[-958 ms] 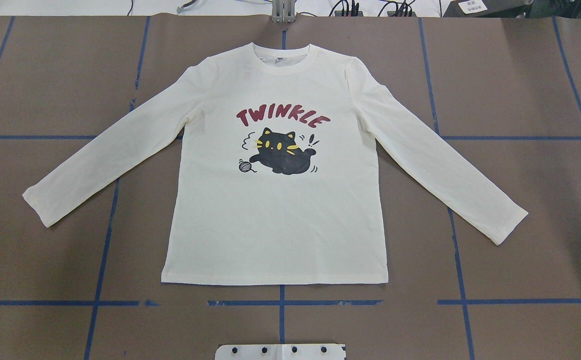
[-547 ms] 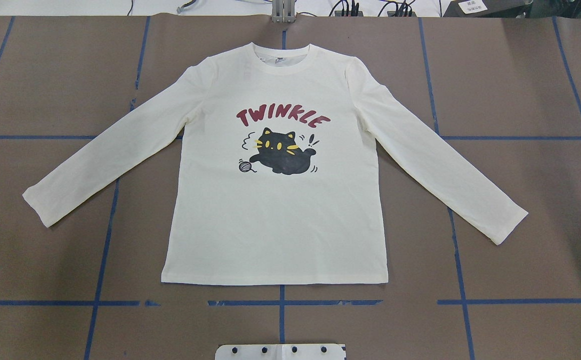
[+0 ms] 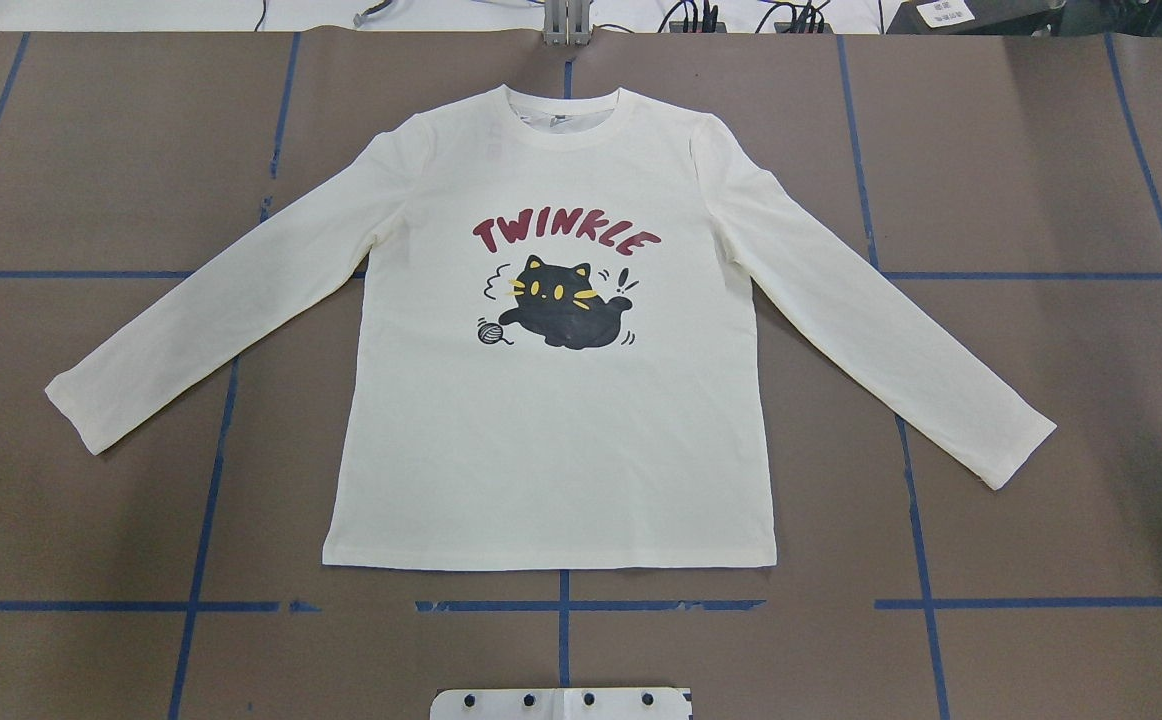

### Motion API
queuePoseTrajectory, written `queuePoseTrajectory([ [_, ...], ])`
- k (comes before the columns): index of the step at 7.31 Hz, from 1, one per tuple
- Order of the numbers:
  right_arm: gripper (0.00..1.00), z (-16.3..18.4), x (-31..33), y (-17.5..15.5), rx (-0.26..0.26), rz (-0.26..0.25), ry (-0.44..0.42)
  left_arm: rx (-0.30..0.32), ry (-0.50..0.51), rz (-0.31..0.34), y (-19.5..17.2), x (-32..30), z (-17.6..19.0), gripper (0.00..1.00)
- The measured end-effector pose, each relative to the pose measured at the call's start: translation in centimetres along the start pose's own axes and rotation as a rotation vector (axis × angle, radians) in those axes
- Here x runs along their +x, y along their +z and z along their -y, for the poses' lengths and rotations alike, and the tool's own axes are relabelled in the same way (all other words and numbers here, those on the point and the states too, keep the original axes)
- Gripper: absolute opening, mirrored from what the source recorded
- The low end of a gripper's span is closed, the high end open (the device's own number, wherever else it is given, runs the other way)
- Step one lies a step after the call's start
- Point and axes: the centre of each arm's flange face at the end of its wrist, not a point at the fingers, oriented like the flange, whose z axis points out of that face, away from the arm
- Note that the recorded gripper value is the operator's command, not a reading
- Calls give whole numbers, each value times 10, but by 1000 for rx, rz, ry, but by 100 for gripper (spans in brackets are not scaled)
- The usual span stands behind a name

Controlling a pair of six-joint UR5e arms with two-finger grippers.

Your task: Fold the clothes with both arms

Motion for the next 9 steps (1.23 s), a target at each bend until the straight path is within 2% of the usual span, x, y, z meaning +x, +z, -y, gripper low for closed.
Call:
queuePoseTrajectory([
  [2, 100, -26, -47, 53, -26, 45, 50, 33, 25, 9, 2, 1, -1, 100],
  [3, 99, -37, -65, 76, -48, 39, 75, 36, -2, 8, 4, 1, -1, 100],
  [4, 94, -45, -79, 93, -61, 20, 81, 34, -46, 4, 7, 3, -1, 100],
  [5, 85, -50, -90, 106, -64, 3, 81, 31, -75, 1, 10, 5, 0, 100],
  [6, 80, -55, -99, 116, -56, -2, 87, 30, -89, 0, 11, 6, 0, 100],
  [9, 72, -58, -104, 133, -49, -7, 140, 28, -96, 0, 12, 6, 0, 100],
])
